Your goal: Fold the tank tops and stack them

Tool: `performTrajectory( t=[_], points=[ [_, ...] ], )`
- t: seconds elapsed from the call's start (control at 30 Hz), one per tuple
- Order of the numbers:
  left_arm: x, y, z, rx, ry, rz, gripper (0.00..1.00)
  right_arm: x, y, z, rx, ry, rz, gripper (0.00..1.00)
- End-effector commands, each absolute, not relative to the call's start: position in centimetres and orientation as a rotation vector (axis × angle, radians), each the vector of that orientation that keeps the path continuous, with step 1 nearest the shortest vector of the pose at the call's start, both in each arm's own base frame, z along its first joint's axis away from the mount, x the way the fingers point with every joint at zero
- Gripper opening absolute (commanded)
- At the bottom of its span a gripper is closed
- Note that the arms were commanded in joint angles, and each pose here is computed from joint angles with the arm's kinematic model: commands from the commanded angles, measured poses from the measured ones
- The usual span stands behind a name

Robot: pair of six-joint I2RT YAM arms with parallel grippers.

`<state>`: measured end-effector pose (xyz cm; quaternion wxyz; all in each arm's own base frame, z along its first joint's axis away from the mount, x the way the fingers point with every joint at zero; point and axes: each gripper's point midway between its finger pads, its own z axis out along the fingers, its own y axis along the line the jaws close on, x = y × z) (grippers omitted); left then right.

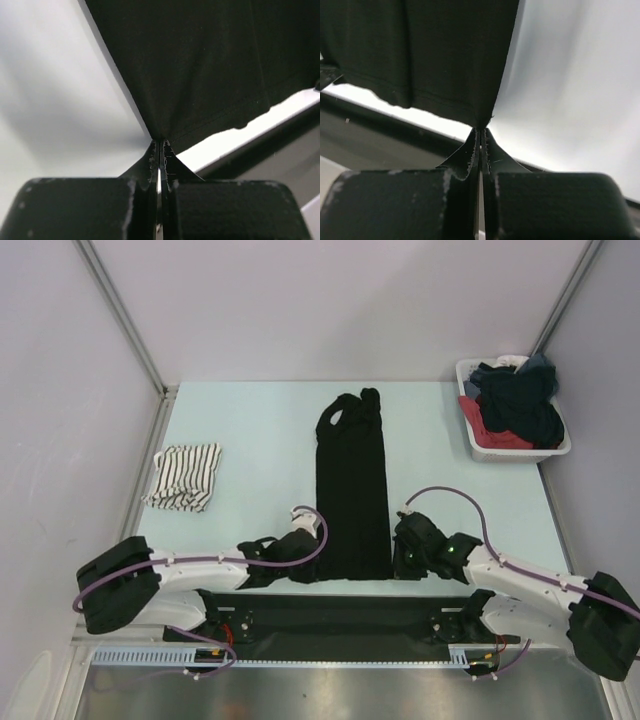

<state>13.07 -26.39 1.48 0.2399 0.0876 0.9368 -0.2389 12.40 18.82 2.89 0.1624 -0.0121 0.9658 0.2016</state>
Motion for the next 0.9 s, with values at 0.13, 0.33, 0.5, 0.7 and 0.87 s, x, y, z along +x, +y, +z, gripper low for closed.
performTrajectory(
  t=[0.13, 0.33, 0.5, 0.7, 0.87],
  points=[
    [10.3, -24.2, 2.1, 0.248, 2.633, -0.649, 0.0, 11.9, 18.3, 6.3, 0.037, 2.705, 0.549, 0.0],
    [10.2, -23.9, 3.9, 0.25, 2.605, -0.688, 0.0, 12.0, 19.4, 8.6, -0.016, 2.671, 0.585, 0.0],
    [12.0, -24.1, 5.5, 0.236, 2.561, -0.705, 0.0, 13.7, 20.1, 9.6, -0.045, 2.625, 0.55, 0.0],
    [15.6, -24.2, 7.8, 0.223, 2.49, -0.669, 0.0, 17.5, 21.4, 11.2, -0.034, 2.549, 0.563, 0.0],
    [18.8, -24.8, 10.2, 0.232, 2.437, -0.608, 0.0, 20.3, 22.1, 11.9, -0.062, 2.536, 0.547, 0.0]
  ],
)
